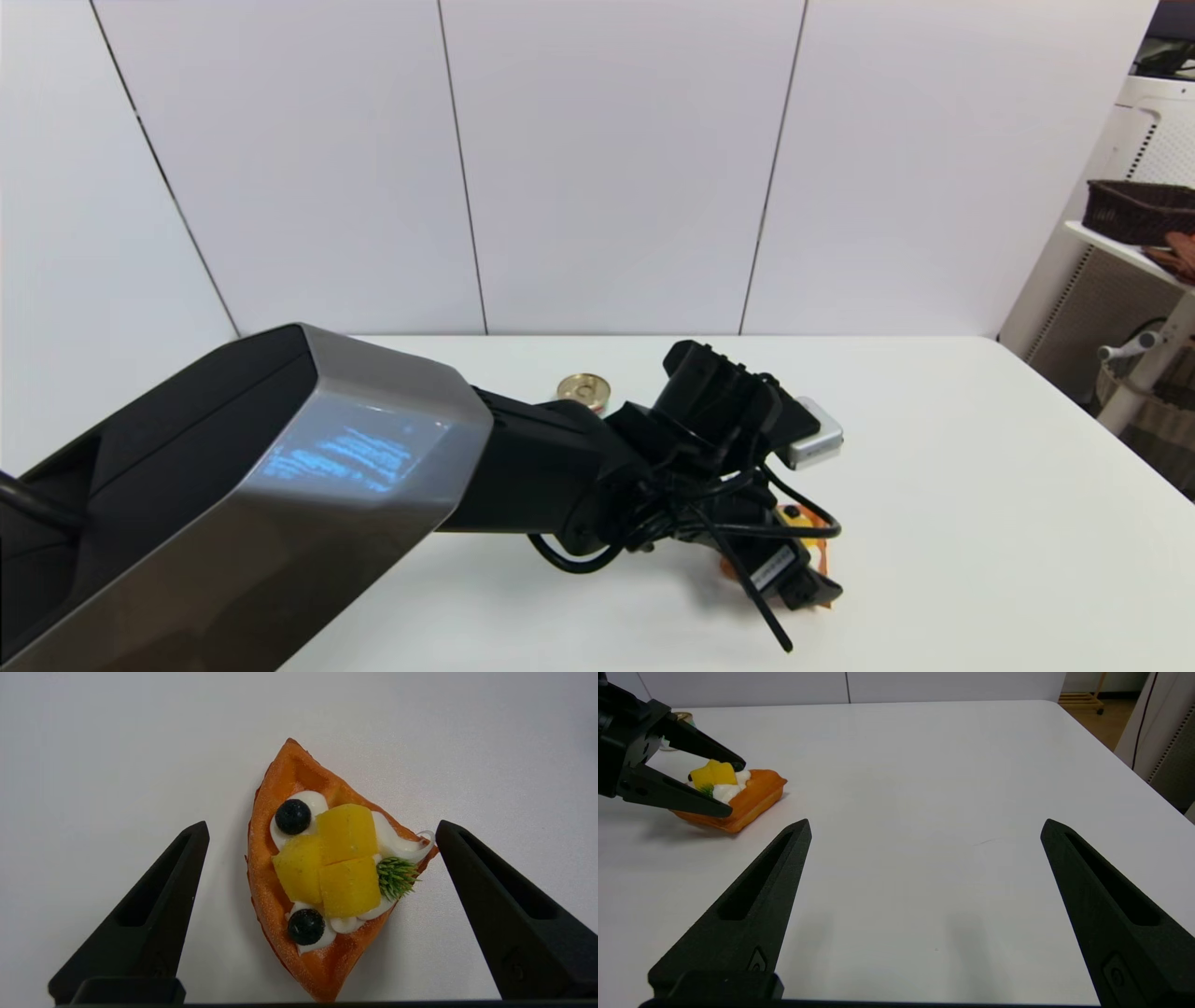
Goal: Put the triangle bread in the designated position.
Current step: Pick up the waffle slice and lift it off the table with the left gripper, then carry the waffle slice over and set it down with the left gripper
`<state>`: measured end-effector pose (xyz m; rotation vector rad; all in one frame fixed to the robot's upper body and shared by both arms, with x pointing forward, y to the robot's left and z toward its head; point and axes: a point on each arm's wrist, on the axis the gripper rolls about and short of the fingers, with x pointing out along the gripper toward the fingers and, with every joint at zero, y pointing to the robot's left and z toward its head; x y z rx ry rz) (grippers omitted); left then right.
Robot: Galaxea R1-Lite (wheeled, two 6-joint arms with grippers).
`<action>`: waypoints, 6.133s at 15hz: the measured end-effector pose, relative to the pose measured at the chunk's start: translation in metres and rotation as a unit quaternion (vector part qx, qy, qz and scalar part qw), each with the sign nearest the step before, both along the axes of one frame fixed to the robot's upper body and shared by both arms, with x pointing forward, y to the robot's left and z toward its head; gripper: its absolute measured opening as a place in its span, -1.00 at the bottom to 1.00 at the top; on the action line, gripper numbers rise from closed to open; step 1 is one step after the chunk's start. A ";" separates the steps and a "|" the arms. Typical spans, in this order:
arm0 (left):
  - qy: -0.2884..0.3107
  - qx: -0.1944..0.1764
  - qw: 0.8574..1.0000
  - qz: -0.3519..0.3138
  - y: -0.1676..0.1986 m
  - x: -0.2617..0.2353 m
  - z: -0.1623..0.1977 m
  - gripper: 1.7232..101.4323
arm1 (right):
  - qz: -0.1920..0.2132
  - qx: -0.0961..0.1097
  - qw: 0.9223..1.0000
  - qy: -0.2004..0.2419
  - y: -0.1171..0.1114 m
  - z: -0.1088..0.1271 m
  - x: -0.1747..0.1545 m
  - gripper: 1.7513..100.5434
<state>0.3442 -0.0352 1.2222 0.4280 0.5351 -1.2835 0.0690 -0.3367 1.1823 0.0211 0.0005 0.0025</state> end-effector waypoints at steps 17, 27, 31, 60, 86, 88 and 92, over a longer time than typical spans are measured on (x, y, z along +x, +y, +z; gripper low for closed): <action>0.026 0.012 1.000 -0.003 -0.005 -0.015 -0.009 0.93 | 0.000 0.000 1.000 0.000 0.000 0.000 0.000 0.94; 0.025 0.016 1.000 0.000 -0.003 -0.011 -0.011 0.93 | 0.000 0.000 1.000 0.000 0.000 0.000 0.000 0.94; 0.026 0.021 0.999 0.000 -0.001 -0.010 -0.012 0.93 | 0.000 0.000 1.000 0.000 0.000 0.000 0.000 0.94; 0.008 0.024 1.000 0.004 0.004 -0.006 0.000 0.07 | 0.000 0.000 1.000 0.000 0.000 0.000 0.000 0.94; -0.247 0.056 0.963 0.098 0.216 0.181 0.081 0.00 | 0.000 0.000 1.000 0.000 0.000 0.000 0.000 0.94; -0.251 0.052 0.963 0.086 0.215 0.197 0.067 -0.01 | 0.000 0.000 1.000 0.000 0.000 0.000 0.000 0.94; -0.227 0.044 0.971 0.064 0.212 0.211 0.037 -0.01 | 0.000 0.000 1.000 0.000 0.000 0.000 0.000 0.94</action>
